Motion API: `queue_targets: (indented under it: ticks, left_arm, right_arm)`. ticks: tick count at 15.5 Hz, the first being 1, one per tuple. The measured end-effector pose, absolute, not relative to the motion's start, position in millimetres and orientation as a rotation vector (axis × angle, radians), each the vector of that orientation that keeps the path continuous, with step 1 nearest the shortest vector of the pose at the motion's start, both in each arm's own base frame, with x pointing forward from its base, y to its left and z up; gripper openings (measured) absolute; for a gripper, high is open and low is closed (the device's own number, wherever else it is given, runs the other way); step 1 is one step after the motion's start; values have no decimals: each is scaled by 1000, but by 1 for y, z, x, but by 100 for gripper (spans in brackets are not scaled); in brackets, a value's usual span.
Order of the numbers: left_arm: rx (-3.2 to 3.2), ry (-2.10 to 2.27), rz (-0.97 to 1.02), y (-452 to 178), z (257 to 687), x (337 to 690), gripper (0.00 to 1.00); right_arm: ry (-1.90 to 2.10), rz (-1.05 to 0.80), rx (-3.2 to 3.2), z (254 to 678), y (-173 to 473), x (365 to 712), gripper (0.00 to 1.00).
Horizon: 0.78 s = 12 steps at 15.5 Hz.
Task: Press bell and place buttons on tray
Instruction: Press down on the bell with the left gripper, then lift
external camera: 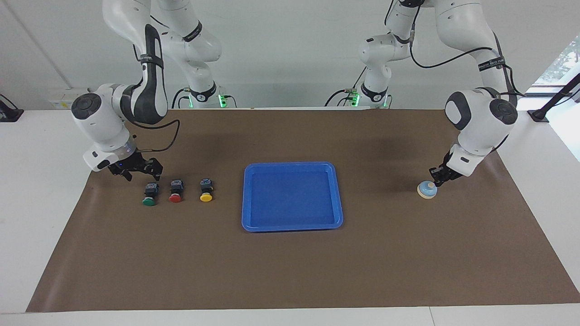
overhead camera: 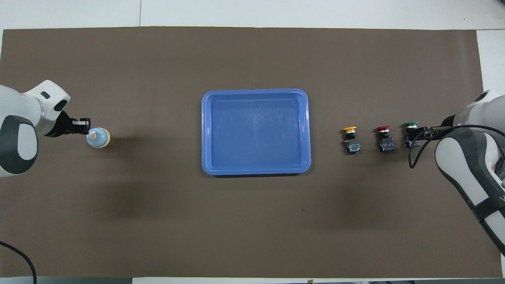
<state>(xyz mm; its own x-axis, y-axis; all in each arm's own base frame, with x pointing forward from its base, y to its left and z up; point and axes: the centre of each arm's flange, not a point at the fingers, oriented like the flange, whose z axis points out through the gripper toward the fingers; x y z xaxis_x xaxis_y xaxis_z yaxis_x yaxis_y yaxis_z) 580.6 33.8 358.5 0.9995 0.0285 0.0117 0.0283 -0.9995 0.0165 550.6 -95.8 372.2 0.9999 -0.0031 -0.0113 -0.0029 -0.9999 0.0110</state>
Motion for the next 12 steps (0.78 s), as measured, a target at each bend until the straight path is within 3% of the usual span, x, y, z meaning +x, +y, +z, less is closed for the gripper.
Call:
queue_targets:
  ticks: [5, 12]
  left_arm:
    - [3124, 41, 16, 32, 349, 576, 1]
    - [3125, 41, 59, 32, 339, 570, 1]
  right_arm:
    - [19, -7, 3129, 417, -87, 555, 100]
    - [11, -1, 3129, 407, -90, 556, 100]
